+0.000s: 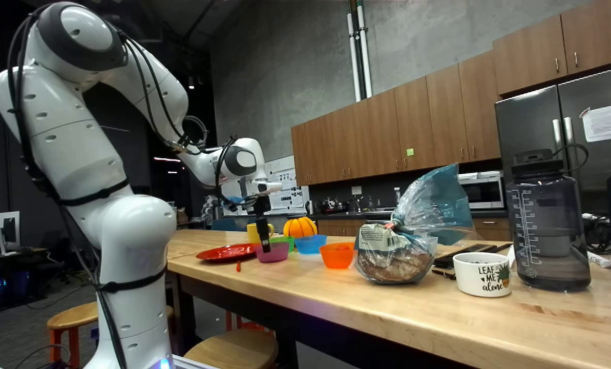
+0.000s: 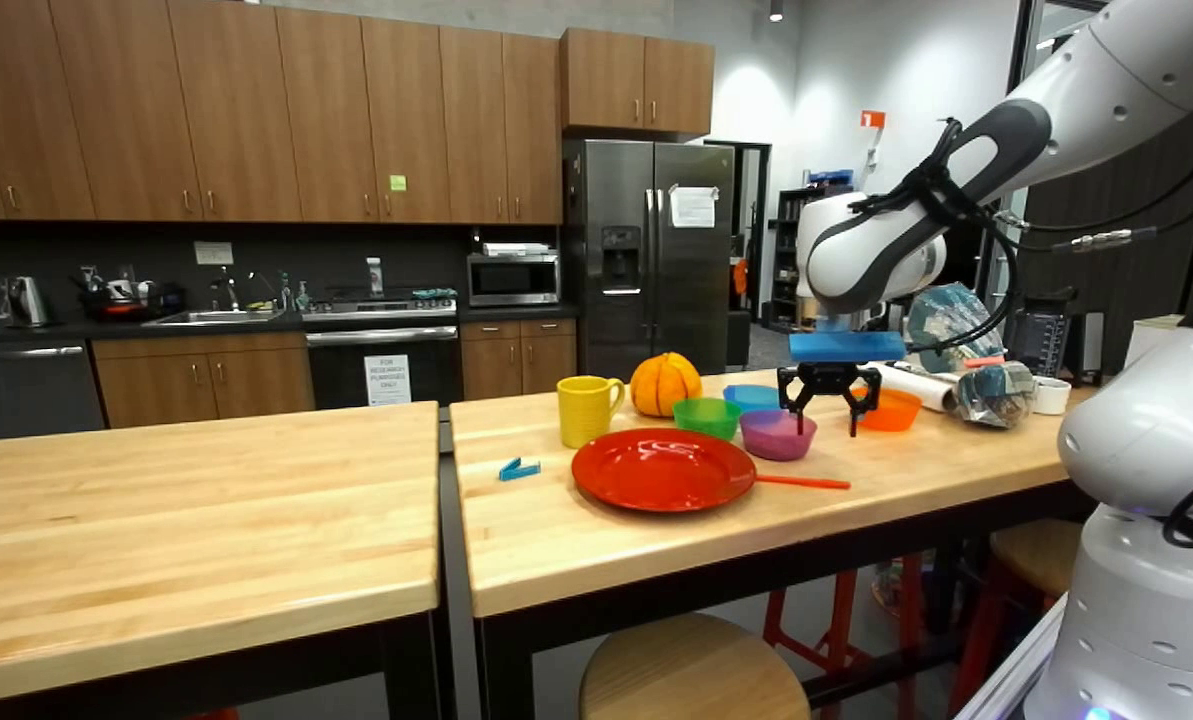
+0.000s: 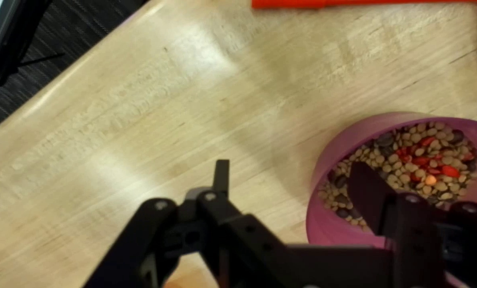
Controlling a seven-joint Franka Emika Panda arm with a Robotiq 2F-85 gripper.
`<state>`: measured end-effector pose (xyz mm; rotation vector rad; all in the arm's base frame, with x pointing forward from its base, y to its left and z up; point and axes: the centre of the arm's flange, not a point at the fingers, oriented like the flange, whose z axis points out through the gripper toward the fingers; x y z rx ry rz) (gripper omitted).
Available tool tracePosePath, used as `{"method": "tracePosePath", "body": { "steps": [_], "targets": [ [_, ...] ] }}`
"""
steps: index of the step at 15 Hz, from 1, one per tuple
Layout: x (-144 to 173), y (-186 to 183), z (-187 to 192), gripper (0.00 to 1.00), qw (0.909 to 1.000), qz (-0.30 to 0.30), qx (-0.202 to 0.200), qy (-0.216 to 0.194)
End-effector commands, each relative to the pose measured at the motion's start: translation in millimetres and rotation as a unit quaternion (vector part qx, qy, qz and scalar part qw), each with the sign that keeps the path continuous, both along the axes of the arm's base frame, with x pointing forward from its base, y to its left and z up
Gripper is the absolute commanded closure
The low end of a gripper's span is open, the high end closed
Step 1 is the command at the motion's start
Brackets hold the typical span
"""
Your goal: Pour the contents in the purple bowl into the green bowl.
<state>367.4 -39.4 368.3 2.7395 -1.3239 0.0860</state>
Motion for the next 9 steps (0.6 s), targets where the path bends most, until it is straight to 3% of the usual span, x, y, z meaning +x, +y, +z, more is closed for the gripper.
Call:
{"method": "tracePosePath", "body": {
  "steps": [1, 6, 9],
  "targets": [
    [0.9, 0.2, -6.8, 0.55, 0.9998, -0.02, -0.002, 0.005],
    [2.4, -1.1, -1.2, 0.95, 0.9991, -0.041, 0.005, -0.002],
    [6.0, -1.1, 8.0, 1.0, 0.999, -0.041, 0.016, -0.003]
  ]
}}
